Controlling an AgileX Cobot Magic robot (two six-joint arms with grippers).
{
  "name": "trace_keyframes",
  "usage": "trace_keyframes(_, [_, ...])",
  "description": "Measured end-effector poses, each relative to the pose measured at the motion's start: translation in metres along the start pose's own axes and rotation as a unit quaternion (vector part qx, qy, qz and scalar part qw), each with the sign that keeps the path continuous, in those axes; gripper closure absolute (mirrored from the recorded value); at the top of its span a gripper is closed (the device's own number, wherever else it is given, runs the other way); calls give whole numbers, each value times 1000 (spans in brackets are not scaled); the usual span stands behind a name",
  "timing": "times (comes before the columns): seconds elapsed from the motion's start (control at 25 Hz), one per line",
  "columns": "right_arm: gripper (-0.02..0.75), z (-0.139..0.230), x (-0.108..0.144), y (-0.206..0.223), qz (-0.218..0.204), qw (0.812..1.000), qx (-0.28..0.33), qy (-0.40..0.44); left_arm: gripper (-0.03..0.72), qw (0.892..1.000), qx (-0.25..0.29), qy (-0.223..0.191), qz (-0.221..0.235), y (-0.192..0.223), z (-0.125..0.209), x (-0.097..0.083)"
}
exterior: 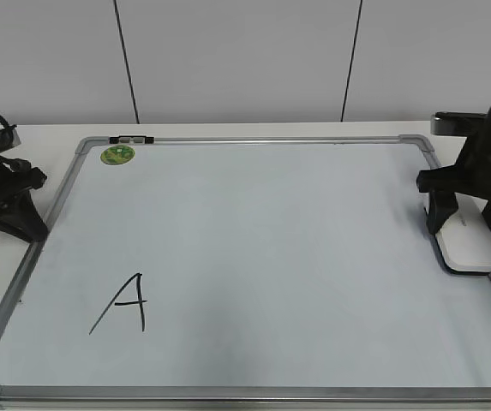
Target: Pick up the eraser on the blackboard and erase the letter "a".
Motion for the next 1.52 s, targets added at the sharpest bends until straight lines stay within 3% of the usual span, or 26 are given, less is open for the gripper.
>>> trace_keyframes(0.52, [192, -13, 0, 9, 0, 1000, 6, -14, 655, 1000, 0, -1, 1, 0, 0, 0])
trace_keyframes(0.76, [99, -17, 1, 7, 0, 1000, -1, -19, 655, 1000, 0, -1, 1, 0, 0, 0])
trace_keyframes(1.08, [87, -14, 1, -3, -1, 1000, 23, -21, 636, 1000, 0, -1, 1, 0, 0, 0])
trace_keyframes(1.24, [90, -21, 2, -21, -2, 999, 24, -27, 565, 1000, 0, -3, 1, 0, 0, 2])
trace_keyframes(1.52, [122, -44, 5, -51, -4, 999, -21, -42, 309, 1000, -2, 13, 5, -13, -11, -4])
Point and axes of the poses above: a point on each arm's last joint axis where the gripper is mounted, y pointing out along that axis toward the gripper, x along the wrist's bending axis when the last joint is at zero, z = x × y, the point moved 7 cm from there along y, pointing out along that axis toward the gripper
